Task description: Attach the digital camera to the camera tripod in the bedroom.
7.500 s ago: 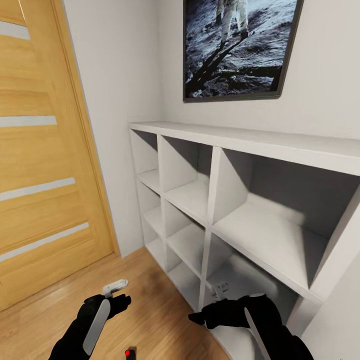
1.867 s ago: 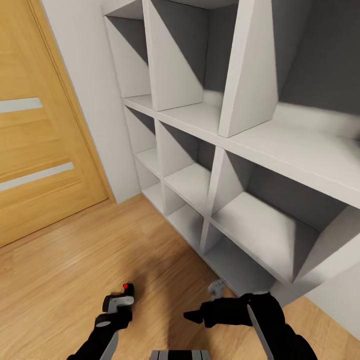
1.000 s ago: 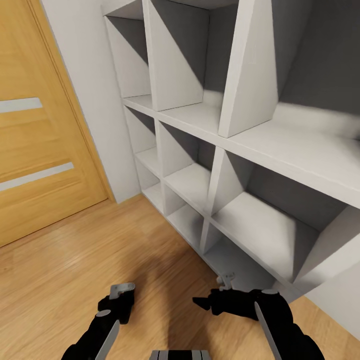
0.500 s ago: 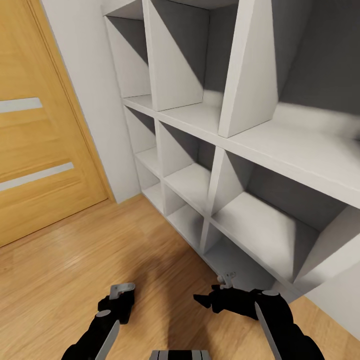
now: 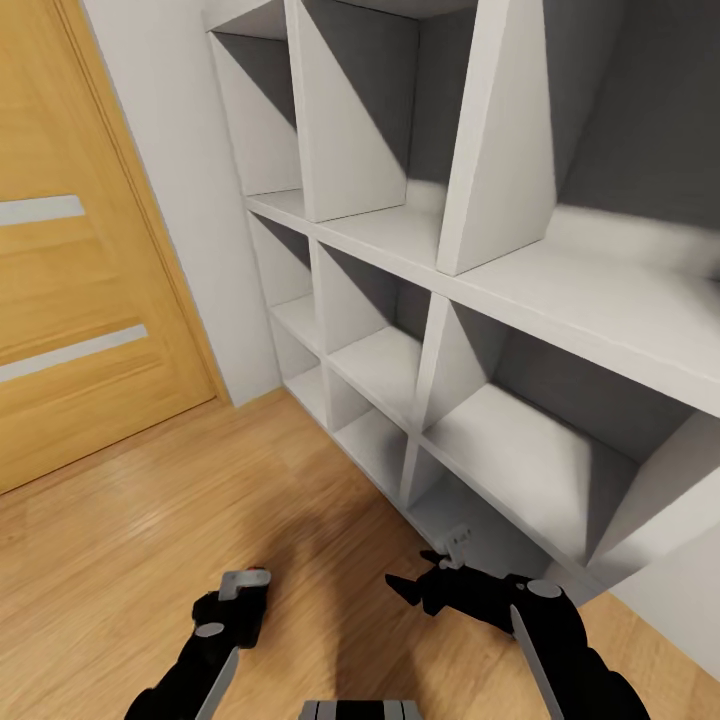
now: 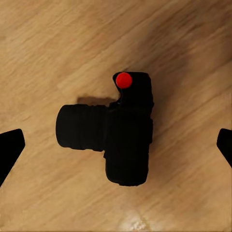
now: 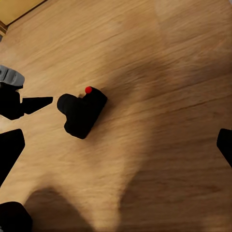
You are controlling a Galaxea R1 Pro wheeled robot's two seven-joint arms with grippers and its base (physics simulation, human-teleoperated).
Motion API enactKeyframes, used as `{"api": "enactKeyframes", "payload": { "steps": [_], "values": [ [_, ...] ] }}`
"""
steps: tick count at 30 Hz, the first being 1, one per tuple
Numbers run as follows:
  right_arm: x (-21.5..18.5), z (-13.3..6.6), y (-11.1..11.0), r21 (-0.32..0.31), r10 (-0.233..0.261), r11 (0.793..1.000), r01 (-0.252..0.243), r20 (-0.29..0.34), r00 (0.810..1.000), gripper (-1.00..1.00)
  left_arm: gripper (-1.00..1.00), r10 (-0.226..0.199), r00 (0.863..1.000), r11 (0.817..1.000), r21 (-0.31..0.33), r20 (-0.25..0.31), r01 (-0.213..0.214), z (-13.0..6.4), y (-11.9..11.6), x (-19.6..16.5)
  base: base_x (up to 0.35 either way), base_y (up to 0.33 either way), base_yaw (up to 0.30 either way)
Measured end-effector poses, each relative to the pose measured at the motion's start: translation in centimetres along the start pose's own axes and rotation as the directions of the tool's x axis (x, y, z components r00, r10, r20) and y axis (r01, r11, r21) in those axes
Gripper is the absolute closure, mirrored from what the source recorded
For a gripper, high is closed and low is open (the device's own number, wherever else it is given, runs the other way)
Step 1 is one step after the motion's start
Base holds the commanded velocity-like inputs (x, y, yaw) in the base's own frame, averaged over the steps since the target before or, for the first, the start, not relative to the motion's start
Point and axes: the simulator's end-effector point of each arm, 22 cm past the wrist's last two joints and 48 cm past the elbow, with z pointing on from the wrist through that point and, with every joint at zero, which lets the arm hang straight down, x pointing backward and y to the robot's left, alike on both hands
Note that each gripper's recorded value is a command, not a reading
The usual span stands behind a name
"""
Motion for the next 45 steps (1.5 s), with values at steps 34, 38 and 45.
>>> {"api": "enactKeyframes", "payload": {
  "steps": [34,38,45],
  "values": [
    [2.0,1.0,-0.7,-0.003,0.033,0.999,-0.033,-0.038,0.999,-1.0,-1.0,0.079,0.996,0.997,-0.005,-0.031,-0.079,1.0,-0.3,2.1,0.0,0.0,0.0],
    [2.6,1.3,-1.0,-0.004,0.044,0.999,-0.044,-0.05,0.998,-1.0,-1.0,0.081,0.996,0.997,-0.003,-0.046,-0.082,1.4,-0.4,2.9,0.0,0.0,0.0],
    [3.9,1.9,-1.4,-0.006,0.063,0.998,-0.064,-0.071,0.995,-1.0,-1.0,0.088,0.993,0.996,0.0,-0.073,-0.088,2.0,-0.6,4.3,0.0,0.0,0.0]
  ]
}}
